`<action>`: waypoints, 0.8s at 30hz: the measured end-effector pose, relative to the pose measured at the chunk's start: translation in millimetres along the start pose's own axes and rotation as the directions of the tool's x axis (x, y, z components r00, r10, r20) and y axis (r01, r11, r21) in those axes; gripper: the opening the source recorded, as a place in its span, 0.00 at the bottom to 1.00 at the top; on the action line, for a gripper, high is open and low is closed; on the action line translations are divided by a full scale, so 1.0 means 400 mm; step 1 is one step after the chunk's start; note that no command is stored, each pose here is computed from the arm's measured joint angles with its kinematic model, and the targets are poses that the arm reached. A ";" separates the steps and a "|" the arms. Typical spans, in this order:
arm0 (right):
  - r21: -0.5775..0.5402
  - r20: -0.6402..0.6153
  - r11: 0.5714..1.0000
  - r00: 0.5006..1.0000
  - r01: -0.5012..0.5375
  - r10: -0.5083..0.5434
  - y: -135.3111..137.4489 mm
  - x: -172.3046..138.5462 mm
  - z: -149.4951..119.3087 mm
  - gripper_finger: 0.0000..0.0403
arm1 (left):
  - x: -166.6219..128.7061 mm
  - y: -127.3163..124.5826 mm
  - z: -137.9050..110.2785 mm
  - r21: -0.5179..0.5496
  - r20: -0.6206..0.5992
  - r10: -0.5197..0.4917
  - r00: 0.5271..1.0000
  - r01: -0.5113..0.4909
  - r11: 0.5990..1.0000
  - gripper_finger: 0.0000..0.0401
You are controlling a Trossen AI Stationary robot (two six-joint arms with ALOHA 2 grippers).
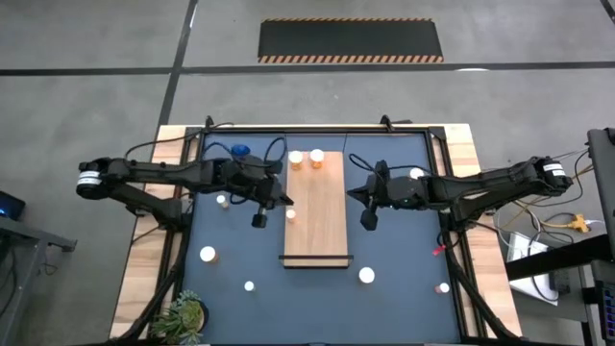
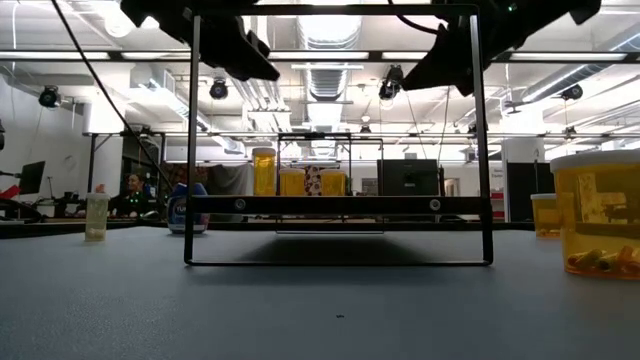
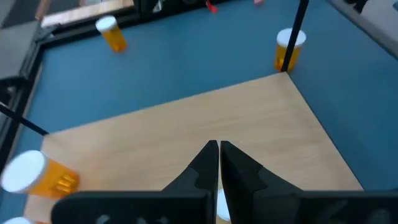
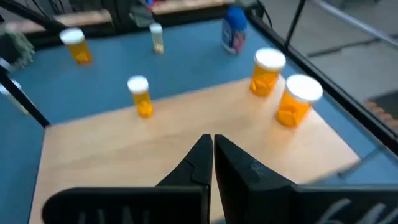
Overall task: Pick and place medicine bottles onto shelf by color
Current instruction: Put the big orange pill bottle on the shelf aligned with the big orange pill bottles
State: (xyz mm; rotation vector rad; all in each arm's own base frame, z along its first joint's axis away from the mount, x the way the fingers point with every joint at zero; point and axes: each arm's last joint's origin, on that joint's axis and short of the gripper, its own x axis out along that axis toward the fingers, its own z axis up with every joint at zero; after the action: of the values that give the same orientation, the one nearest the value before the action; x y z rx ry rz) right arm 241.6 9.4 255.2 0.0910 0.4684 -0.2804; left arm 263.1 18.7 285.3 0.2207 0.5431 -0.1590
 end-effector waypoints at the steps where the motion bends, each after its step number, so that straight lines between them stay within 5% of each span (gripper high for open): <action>1: 0.011 -0.019 1.000 1.000 0.004 -0.004 0.000 -0.003 0.004 0.02 | -0.006 0.000 0.002 0.004 0.013 0.004 1.000 -0.004 1.000 0.00; 14: 0.230 -0.332 0.944 0.930 0.238 -0.154 -0.070 -0.027 -0.004 0.02 | -0.042 -0.011 -0.019 0.116 0.235 0.084 0.968 -0.113 0.987 0.00; 18: 0.283 -0.420 0.889 0.880 0.360 -0.223 -0.118 -0.032 -0.015 0.02 | -0.058 -0.009 -0.008 0.167 0.276 0.121 0.953 -0.171 0.971 0.00; 24: 0.343 -0.572 0.745 0.757 0.571 -0.316 -0.202 -0.051 -0.042 0.02 | -0.074 -0.005 0.004 0.256 0.321 0.165 0.933 -0.253 0.933 0.00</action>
State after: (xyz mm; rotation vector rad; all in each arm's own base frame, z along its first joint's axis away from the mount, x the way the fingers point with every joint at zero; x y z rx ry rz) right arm 193.7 -60.5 247.6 0.5784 0.9159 -0.8919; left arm 238.5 19.0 302.1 0.5356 0.1920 -0.0591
